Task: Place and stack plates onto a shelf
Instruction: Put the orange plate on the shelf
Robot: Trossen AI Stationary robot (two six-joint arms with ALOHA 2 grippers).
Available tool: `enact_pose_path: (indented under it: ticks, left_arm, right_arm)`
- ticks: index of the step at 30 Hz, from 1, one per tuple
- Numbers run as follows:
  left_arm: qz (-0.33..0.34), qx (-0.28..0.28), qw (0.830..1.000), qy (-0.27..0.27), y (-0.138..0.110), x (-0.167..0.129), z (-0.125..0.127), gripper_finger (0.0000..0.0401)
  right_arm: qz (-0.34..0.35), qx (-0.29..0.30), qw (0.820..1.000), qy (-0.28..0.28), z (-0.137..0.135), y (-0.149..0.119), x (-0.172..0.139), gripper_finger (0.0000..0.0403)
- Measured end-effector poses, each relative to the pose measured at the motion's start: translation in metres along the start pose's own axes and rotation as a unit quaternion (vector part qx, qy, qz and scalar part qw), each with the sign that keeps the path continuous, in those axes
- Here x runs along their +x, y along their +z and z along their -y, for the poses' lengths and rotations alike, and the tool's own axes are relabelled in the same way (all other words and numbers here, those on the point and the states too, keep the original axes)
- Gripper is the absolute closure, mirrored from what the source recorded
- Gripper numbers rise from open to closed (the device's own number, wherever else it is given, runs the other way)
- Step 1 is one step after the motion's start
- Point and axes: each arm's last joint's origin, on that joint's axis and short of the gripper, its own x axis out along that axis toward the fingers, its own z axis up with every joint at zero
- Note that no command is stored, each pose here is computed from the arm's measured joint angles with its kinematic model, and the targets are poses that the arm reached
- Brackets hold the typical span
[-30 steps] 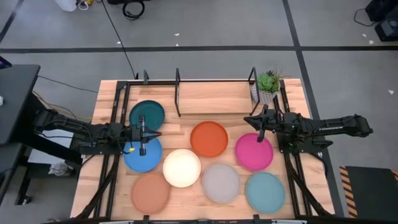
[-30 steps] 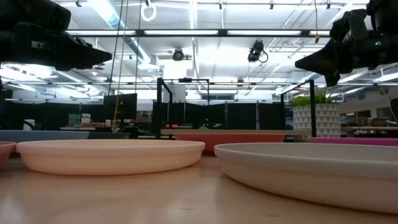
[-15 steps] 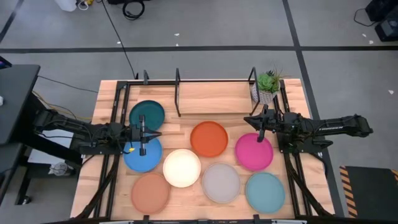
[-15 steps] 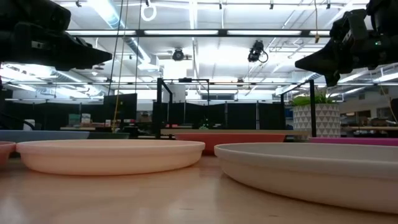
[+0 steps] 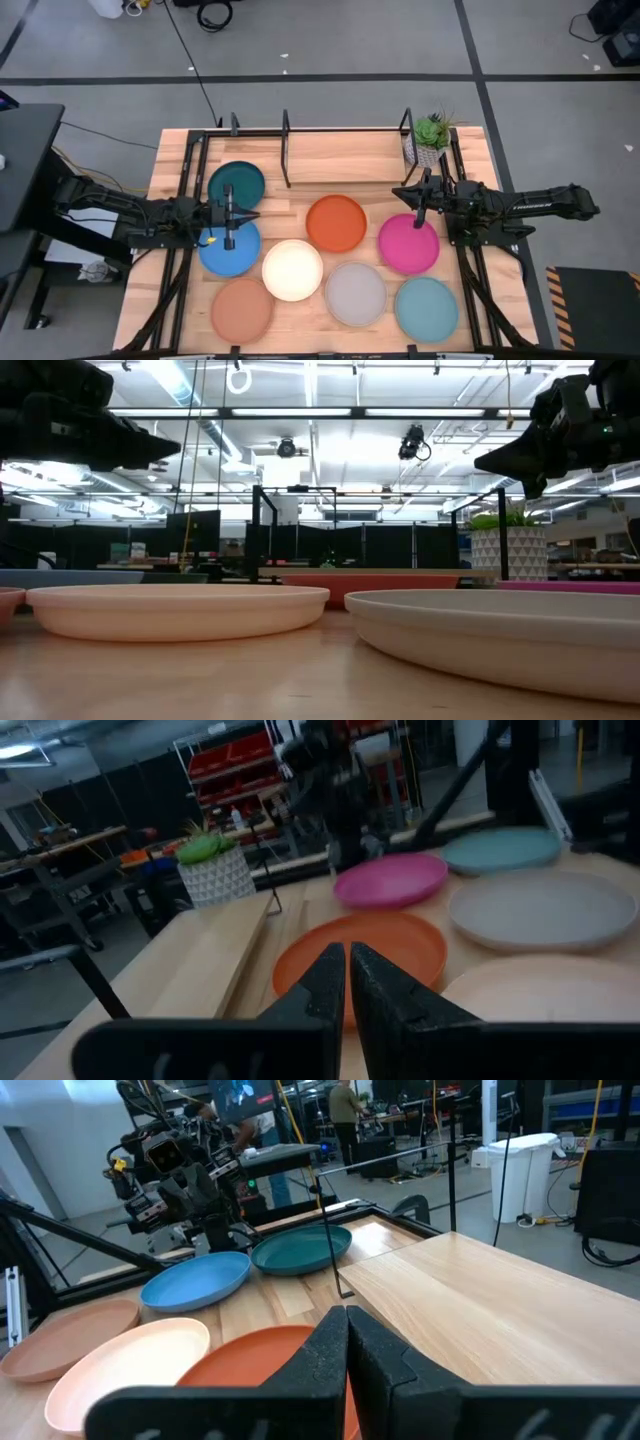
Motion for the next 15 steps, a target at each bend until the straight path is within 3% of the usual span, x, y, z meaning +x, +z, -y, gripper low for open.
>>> enact_pose_path:
  ticks: [5, 9, 13, 15]
  left_arm:
    - [0.034, -0.129, 0.991, -0.004, 0.007, 0.0, -0.001, 0.0374]
    - [0.063, -0.143, 0.988, 0.0, 0.012, -0.001, -0.003, 0.0374]
    - [0.07, -0.146, 0.987, 0.001, 0.013, -0.001, -0.003, 0.0374]
    - [0.075, -0.149, 0.986, 0.001, 0.014, -0.001, -0.003, 0.0374]
  right_arm:
    - [0.039, 0.025, 0.999, 0.009, -0.002, 0.008, 0.0, 0.0391]
    - [0.079, 0.031, 0.996, 0.013, -0.003, 0.016, -0.001, 0.0391]
    - [0.103, -0.012, 0.995, 0.004, -0.003, 0.02, -0.002, 0.0391]
    - [0.101, -0.027, 0.994, 0.03, -0.004, 0.02, -0.002, 0.0391]
